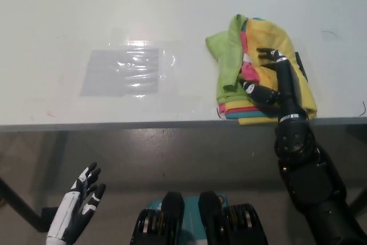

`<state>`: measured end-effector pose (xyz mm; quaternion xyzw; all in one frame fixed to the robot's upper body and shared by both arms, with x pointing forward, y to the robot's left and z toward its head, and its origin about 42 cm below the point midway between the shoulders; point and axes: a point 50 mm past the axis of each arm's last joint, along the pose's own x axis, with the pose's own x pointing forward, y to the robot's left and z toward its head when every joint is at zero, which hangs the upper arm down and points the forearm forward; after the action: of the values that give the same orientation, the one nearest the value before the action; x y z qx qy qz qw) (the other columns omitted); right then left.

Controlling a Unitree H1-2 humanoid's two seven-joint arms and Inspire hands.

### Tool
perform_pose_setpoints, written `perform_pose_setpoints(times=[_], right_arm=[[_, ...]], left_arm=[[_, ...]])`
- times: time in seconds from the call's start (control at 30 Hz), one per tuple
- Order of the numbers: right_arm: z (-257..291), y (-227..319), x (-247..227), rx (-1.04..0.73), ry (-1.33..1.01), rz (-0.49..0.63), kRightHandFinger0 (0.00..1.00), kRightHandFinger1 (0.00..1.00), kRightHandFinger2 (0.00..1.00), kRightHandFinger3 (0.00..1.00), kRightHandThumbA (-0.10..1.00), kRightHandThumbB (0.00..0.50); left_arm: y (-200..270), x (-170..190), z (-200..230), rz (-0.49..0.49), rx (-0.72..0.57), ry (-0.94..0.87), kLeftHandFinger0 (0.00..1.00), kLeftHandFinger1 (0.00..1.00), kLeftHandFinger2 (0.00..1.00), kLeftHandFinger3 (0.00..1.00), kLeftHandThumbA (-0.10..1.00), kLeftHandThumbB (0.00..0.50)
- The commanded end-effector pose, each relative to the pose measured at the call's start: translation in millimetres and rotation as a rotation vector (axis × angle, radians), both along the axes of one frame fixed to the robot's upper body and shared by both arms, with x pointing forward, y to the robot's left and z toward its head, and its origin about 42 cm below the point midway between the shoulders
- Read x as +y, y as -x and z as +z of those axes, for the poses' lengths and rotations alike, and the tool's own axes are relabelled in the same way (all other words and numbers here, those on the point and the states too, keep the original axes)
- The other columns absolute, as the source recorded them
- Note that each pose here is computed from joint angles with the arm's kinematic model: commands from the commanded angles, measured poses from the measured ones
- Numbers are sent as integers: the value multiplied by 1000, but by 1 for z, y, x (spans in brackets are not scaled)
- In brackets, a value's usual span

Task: A stack of folded microfibre clothes with a single fold is kept infront of the robot. the robot uses its right hand to grab one end of the clothes and pulla it away from the other end to unfold

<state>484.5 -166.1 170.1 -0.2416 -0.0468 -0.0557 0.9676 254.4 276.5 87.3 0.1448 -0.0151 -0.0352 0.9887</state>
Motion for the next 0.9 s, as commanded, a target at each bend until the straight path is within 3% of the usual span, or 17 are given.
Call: perform_pose_setpoints(times=[0.0,0.03,0.07,0.1,0.13,0.17,0.33,0.4,0.57,0.7,0.77,0.87], right_arm=[[2,-8,1,2,-33,-79,2,4,79,106,105,179],[0,-8,2,-6,-30,-82,0,17,199,103,-83,178],[-1,-8,2,-10,-32,-81,0,46,304,167,-97,173],[-3,-9,2,-11,-35,-78,0,140,528,355,-100,175],[-4,-10,2,-15,-34,-81,0,223,647,546,-100,169],[-5,-10,2,-14,-41,-81,0,279,668,663,-100,165],[-9,-10,-4,-48,-60,-111,0,369,731,761,-100,149],[-13,-8,-8,-84,-65,-119,0,347,711,751,-100,158],[-16,-4,-13,-124,-106,-142,0,266,650,612,-100,172],[-11,0,-16,-169,-188,-181,0,249,651,656,-100,162],[-5,2,-26,-199,-331,-242,0,213,600,599,-100,169],[-1,1,-50,-230,-583,-329,0,207,585,610,-100,162]], left_arm=[[-8,0,12,-25,-52,-10,1000,1000,1000,1000,870,262],[-8,0,12,-24,-52,-7,1000,1000,1000,1000,872,264],[-9,-1,13,-23,-54,-7,1000,1000,1000,1000,873,265],[-9,0,15,-26,-53,-4,1000,1000,1000,1000,878,262],[-10,0,15,-26,-57,-7,1000,1000,1000,1000,882,263],[-10,0,15,-26,-56,-6,1000,1000,1000,1000,885,265],[-12,1,15,-29,-66,-17,1000,1000,1000,1000,915,273],[-11,1,14,-31,-64,-25,1000,1000,1000,1000,926,276],[-6,2,13,-28,-58,-19,1000,1000,1000,1000,914,259],[-1,5,12,-22,-51,-17,1000,1000,1000,1000,910,259],[-1,6,11,-22,-51,-23,1000,1000,1000,1000,916,258],[2,8,10,-18,-54,-25,1000,1000,1000,1000,910,253]])
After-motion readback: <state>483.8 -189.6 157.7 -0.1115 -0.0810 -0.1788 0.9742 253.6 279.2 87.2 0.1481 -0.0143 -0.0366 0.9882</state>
